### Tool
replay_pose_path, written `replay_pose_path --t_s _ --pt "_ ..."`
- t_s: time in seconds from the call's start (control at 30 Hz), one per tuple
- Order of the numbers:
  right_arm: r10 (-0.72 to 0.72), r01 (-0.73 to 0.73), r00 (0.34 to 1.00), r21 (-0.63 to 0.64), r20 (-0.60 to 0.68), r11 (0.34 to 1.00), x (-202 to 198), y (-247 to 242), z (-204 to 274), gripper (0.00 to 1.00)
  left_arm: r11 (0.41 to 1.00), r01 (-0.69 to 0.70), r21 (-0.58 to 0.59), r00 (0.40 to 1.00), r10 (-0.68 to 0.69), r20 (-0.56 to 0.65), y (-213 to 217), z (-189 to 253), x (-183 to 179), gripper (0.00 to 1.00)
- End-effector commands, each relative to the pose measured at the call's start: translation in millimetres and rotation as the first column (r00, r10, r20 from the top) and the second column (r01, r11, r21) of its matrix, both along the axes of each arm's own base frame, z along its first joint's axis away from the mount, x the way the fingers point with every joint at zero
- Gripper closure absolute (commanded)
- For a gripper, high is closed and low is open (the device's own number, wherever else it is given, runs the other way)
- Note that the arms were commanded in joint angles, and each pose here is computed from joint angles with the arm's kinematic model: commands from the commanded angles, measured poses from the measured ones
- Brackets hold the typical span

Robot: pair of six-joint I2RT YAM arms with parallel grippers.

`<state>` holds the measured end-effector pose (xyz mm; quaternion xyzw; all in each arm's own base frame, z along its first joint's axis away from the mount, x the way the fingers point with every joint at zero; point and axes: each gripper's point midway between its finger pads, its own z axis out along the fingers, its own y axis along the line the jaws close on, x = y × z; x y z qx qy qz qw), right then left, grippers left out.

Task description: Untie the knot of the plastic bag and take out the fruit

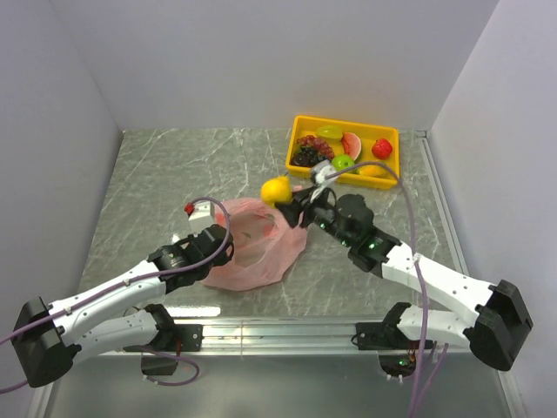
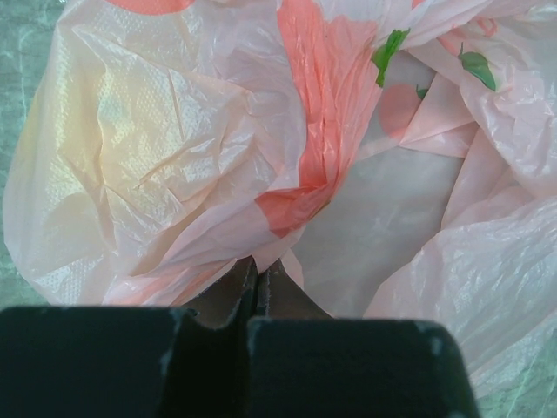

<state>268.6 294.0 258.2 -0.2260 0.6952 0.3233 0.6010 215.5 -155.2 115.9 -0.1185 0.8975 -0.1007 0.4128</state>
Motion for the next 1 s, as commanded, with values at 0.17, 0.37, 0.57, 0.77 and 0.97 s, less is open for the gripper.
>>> replay_pose_path --t_s 0.17,0.37,0.57,0.77,0.97 --pt "-0.413 0.408 0.910 0.087 0.046 0.909 93 -109 62 1.00 0.999 0.031 -0.024 1.000 -0.031 0.001 -9 -2 2 1.00" --pt "-0.677 0.684 0.722 -0.003 -0.140 0.730 174 -193 10 1.00 0.998 0.042 -0.040 0.999 -0.041 0.008 -10 -1 1 0.99" --pt "-0.806 0.816 0.506 -0.131 -0.306 0.562 250 -262 -59 0.99 0.995 0.064 -0.075 0.998 -0.062 0.025 -14 6 -1 1.00" --pt "-0.833 0.842 0.398 -0.207 -0.385 0.498 294 -286 -97 0.36 0.990 0.097 -0.107 0.994 -0.091 0.062 -18 14 -1 0.99" --pt "-0.833 0.846 0.403 -0.193 -0.378 0.497 296 -286 -88 0.11 0.990 0.105 -0.097 0.993 -0.100 0.059 -19 12 0 1.00"
